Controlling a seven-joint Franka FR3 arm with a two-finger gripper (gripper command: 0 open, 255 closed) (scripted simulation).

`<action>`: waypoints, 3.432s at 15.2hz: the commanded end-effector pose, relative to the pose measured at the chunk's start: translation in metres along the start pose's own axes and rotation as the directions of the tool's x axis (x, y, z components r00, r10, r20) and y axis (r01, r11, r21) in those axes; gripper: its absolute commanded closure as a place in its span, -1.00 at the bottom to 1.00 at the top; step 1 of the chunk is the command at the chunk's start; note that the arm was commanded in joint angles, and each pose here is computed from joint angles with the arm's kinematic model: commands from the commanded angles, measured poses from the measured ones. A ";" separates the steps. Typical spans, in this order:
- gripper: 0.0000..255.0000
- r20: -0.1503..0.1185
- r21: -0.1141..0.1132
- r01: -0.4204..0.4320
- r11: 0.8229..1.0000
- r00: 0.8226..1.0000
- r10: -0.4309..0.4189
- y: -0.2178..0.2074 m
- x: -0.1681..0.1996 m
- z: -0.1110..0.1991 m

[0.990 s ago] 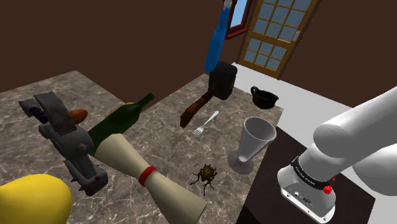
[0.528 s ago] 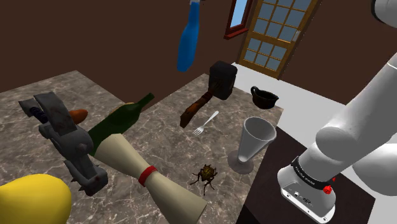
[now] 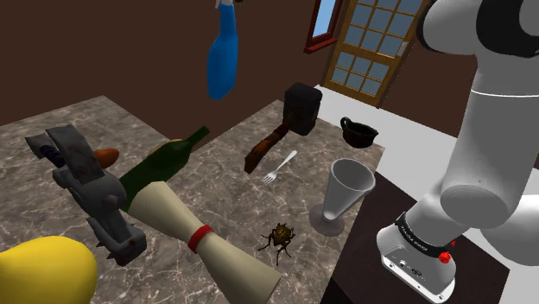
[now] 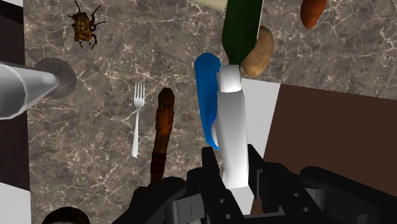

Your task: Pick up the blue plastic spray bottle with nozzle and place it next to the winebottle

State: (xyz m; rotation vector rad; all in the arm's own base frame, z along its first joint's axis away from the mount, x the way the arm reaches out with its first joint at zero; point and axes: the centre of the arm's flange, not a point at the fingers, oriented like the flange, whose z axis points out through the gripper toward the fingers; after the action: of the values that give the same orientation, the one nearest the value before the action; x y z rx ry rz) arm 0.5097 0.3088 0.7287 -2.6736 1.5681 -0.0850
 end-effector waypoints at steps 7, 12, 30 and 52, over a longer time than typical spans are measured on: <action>1.00 0.000 0.001 -0.001 1.000 1.000 0.001 0.001 -0.002 0.042; 1.00 0.000 0.001 -0.001 1.000 1.000 0.001 0.003 -0.003 0.068; 1.00 0.000 0.001 -0.001 1.000 1.000 0.001 0.009 -0.005 0.163; 1.00 0.000 0.001 -0.001 1.000 1.000 0.001 0.016 -0.008 0.279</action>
State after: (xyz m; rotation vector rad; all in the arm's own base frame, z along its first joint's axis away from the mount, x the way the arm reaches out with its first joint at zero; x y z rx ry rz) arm 0.5100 0.3104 0.4547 -2.6721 1.5693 -0.0846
